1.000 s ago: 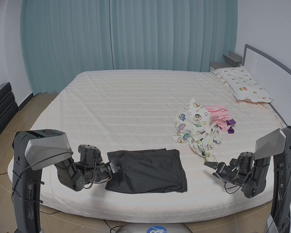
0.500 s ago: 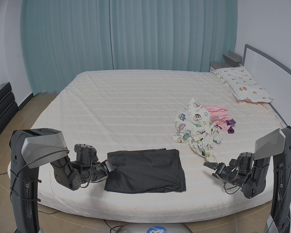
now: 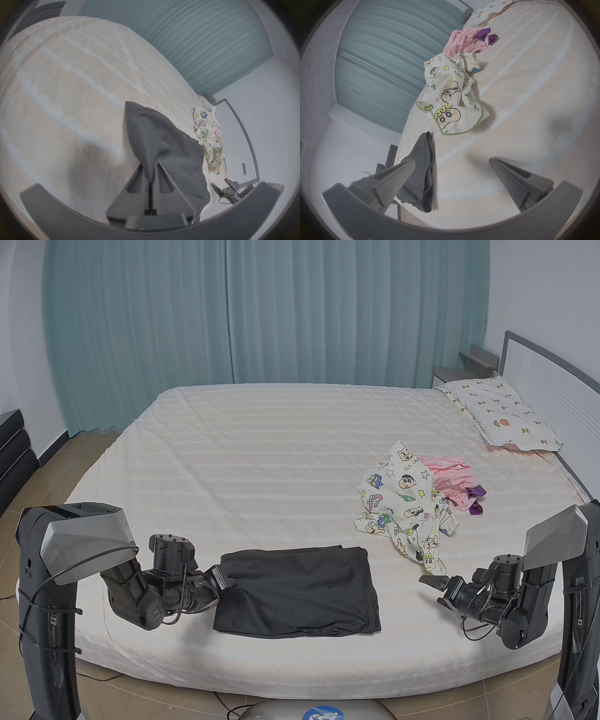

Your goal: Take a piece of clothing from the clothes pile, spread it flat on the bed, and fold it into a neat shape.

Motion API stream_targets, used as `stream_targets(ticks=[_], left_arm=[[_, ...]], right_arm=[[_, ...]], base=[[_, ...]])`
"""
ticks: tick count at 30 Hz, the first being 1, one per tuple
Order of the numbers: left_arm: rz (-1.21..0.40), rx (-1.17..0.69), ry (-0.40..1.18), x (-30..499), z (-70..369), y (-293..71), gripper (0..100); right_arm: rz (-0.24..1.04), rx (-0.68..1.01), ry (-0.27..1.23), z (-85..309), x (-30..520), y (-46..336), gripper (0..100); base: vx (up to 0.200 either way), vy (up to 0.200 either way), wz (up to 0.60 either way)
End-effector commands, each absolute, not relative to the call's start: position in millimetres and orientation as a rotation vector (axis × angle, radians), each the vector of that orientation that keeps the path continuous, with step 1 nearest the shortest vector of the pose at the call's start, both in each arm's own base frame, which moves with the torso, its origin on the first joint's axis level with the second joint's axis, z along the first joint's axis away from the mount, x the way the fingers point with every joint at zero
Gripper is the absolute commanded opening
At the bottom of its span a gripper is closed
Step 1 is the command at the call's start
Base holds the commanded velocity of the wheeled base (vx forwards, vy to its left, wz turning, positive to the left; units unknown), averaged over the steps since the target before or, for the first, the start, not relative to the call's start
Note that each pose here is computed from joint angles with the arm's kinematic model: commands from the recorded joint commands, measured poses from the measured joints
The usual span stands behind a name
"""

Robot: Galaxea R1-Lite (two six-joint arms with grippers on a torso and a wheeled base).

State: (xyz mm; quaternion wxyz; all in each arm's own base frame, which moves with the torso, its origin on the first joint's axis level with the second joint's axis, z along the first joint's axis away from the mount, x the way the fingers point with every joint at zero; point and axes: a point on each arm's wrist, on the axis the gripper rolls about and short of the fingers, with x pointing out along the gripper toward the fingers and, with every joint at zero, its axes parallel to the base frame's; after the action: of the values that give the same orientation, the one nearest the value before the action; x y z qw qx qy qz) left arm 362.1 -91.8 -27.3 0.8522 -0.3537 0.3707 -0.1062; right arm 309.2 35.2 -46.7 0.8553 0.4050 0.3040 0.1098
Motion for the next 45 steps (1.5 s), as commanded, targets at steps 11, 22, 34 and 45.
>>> stream_targets(ticks=[11, 22, 34, 45], left_arm=[[-0.218, -0.757, 0.764, 363, -22, -88, 0], [-0.207, -0.779, 0.767, 361, -20, -87, 0], [-0.183, -0.786, 0.775, 358, -21, -80, 0], [-0.147, -0.778, 0.784, 351, -22, -77, 0]], right_arm=[[0.239, 0.849, 0.628, -46, 310, 36, 100], [0.240, 0.847, 0.627, -46, 310, 36, 100], [0.238, 0.848, 0.627, -46, 310, 36, 100], [0.238, 0.847, 0.628, -46, 309, 36, 100]], base=[[0.000, 0.091, 0.00], [0.000, 0.200, 0.00], [0.000, 0.200, 0.00], [0.000, 0.200, 0.00]])
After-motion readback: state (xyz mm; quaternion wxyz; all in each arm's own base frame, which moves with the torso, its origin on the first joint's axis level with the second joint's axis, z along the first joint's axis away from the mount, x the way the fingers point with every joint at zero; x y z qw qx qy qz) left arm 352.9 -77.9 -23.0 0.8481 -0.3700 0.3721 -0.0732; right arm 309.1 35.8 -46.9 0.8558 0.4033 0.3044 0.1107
